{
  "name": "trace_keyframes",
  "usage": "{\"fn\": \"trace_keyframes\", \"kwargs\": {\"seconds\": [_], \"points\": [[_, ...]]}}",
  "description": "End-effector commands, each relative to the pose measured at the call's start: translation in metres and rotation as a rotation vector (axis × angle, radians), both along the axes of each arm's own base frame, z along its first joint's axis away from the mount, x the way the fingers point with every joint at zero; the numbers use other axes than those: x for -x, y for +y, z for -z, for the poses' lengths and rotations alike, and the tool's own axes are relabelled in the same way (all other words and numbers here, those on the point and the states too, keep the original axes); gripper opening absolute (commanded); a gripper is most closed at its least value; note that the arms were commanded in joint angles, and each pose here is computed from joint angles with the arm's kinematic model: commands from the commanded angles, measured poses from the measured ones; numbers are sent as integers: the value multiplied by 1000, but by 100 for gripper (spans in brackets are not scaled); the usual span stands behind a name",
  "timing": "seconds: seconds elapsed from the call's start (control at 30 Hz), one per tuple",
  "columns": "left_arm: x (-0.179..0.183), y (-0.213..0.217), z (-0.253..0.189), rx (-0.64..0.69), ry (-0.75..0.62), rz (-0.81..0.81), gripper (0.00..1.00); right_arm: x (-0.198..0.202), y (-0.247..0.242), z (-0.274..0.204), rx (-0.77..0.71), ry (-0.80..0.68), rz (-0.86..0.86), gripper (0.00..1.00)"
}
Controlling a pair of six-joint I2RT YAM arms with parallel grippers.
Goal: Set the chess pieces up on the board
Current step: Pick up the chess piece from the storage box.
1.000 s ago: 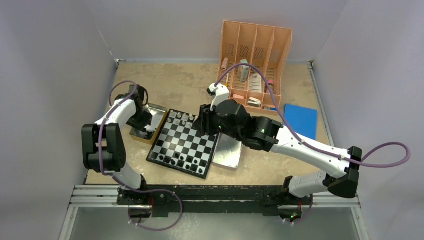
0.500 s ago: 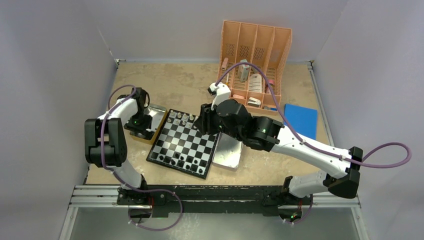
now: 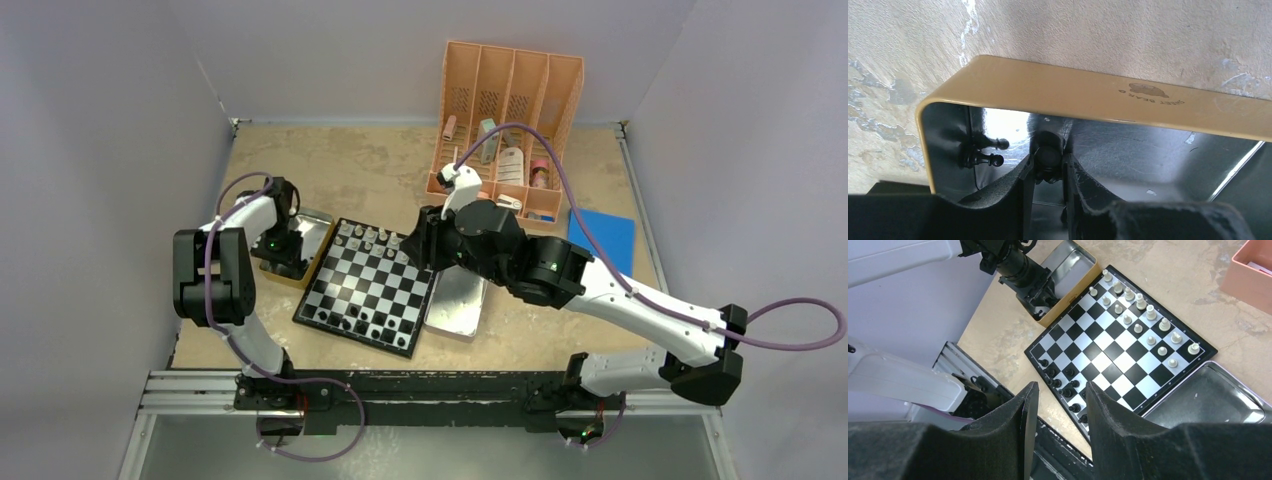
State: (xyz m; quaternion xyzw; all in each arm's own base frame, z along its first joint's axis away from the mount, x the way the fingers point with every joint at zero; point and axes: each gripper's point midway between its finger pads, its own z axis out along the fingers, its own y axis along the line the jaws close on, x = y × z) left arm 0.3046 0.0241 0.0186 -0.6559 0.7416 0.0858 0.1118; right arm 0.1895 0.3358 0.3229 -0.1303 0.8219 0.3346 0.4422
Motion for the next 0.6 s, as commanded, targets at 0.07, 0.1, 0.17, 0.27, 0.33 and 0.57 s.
{"fn": "trace_keyframes", "kwargs": {"seconds": [0.07, 0.1, 0.17, 0.27, 0.33, 0.57], "points": [[-7, 1, -2, 7, -37, -34, 21, 0, -10, -6, -28, -3, 39, 42], [-8, 1, -3, 7, -40, -33, 20, 0, -10, -7, -28, -3, 39, 42], [-12, 1, -7, 7, -54, -32, 20, 0, -11, -7, -30, -2, 40, 42], [-15, 3, -14, 1, -65, -31, 20, 1, -11, -8, -40, 1, 43, 42], [-15, 2, -16, 5, -65, -43, 21, 2, -10, -7, -45, 9, 40, 42], [-21, -3, -21, 33, -81, -66, 35, 3, -11, -9, -53, 17, 43, 42]]}}
